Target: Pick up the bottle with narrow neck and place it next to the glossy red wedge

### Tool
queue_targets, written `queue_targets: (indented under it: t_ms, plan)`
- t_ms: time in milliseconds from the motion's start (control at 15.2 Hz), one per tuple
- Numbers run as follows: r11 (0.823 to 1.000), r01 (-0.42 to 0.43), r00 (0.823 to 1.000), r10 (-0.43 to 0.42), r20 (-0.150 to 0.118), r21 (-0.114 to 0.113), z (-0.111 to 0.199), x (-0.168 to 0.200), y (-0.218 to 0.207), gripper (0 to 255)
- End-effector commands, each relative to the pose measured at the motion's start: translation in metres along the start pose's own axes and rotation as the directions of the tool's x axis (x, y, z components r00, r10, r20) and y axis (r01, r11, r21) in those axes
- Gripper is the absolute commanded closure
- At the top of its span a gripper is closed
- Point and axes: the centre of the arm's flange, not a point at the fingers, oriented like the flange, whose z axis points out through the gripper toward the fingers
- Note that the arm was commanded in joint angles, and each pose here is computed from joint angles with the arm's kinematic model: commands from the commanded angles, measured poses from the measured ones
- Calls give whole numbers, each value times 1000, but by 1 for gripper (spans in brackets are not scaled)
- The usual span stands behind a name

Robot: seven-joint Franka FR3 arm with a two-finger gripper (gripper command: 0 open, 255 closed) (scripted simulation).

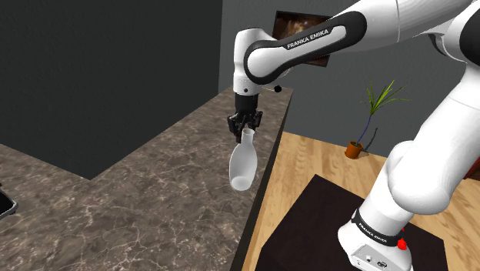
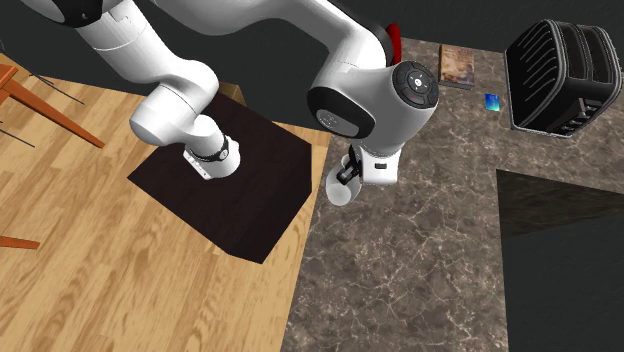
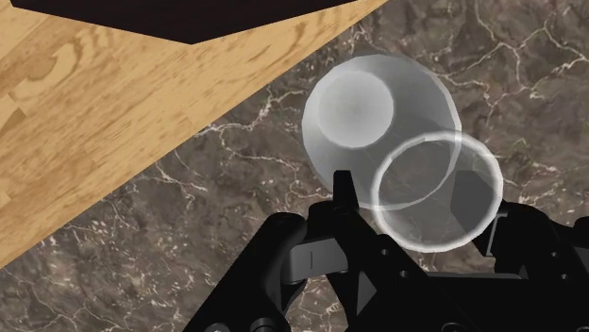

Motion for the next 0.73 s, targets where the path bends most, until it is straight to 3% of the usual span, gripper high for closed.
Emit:
queue_targets:
  t_ms: [0,462,660]
  plan:
    - [1000,0,1000,0,1,0,0,0,0,255]
    - [1000,0,1000,0,0,0,0,0,0,255]
    - [1000,0,1000,0,0,0,-15,-2,0,255]
